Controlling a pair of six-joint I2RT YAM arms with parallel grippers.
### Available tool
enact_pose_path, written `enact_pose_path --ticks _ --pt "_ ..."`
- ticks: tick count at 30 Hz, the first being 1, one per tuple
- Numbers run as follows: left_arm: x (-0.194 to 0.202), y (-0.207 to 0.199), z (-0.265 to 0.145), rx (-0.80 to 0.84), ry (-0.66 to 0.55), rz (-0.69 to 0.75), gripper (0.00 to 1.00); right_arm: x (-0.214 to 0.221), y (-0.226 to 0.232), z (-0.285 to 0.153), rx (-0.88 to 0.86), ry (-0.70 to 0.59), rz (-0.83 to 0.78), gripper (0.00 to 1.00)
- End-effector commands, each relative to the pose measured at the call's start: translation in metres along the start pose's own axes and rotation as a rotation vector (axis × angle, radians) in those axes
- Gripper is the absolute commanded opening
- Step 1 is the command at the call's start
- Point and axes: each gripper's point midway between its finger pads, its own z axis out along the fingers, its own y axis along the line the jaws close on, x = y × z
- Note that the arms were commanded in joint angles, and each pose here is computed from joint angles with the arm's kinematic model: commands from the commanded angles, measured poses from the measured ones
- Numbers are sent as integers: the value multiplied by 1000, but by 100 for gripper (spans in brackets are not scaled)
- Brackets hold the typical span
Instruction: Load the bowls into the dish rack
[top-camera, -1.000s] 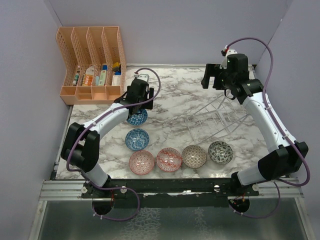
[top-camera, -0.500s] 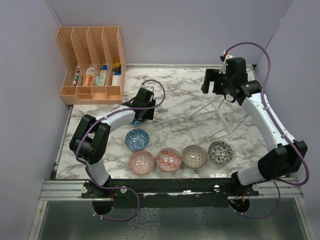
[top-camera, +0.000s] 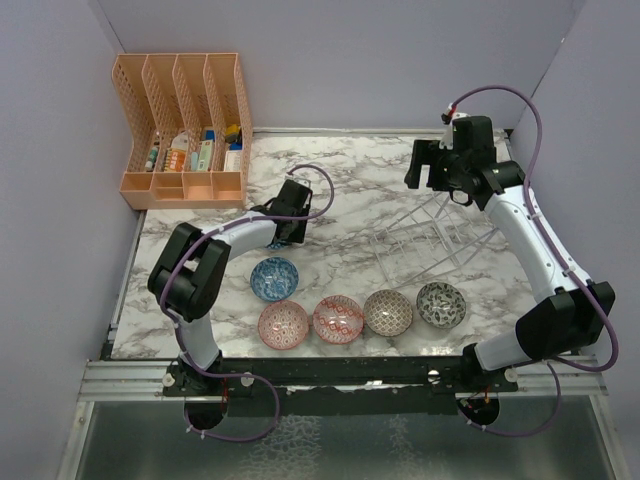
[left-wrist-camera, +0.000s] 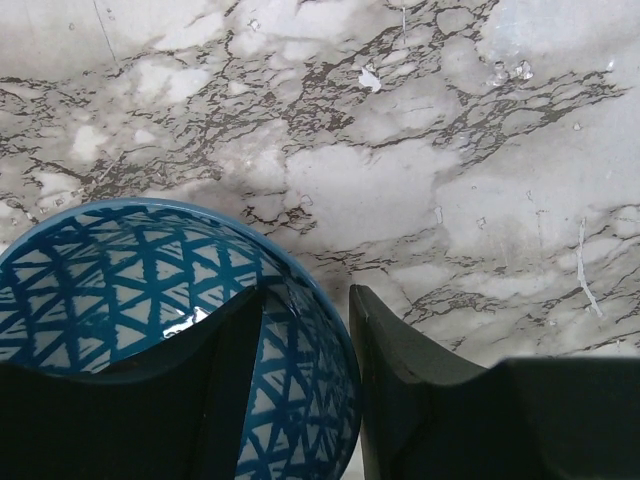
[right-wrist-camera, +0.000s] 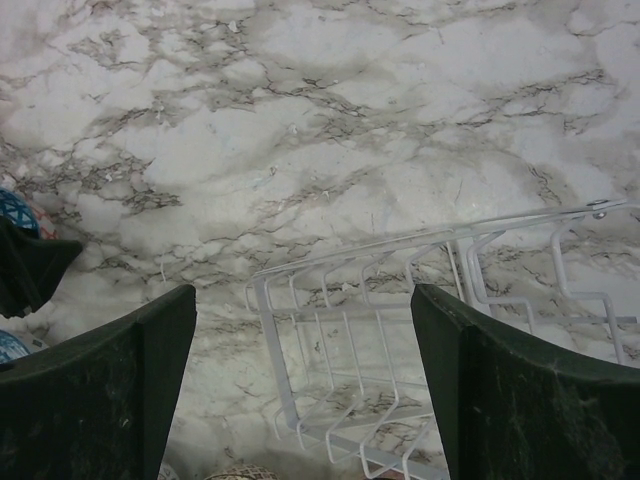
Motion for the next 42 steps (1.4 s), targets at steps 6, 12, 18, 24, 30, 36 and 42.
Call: enact_pose_path --ticks 6,12,18,24,30,36,42 --pt "5 1 3 -36 30 41 10 -16 -6 -18 27 -35 14 79" --pt "-7 -4 -4 -19 12 34 0 -34 -8 -35 52 -73 9 59" --pt "-37 -14 -25 32 -58 -13 0 -47 -12 -48 82 -104 26 46" --pt "-112 -34 -86 147 -242 -140 0 -58 -9 -53 77 -122 53 47" --pt "-161 -78 -151 434 -343 -350 0 -59 -17 -48 103 -120 78 55" --pt "-164 -119 -186 758 -298 -646 0 -54 -30 -49 134 -128 104 60" --pt "-165 -131 -210 932 -301 -946 0 -32 -33 -49 95 -111 137 62"
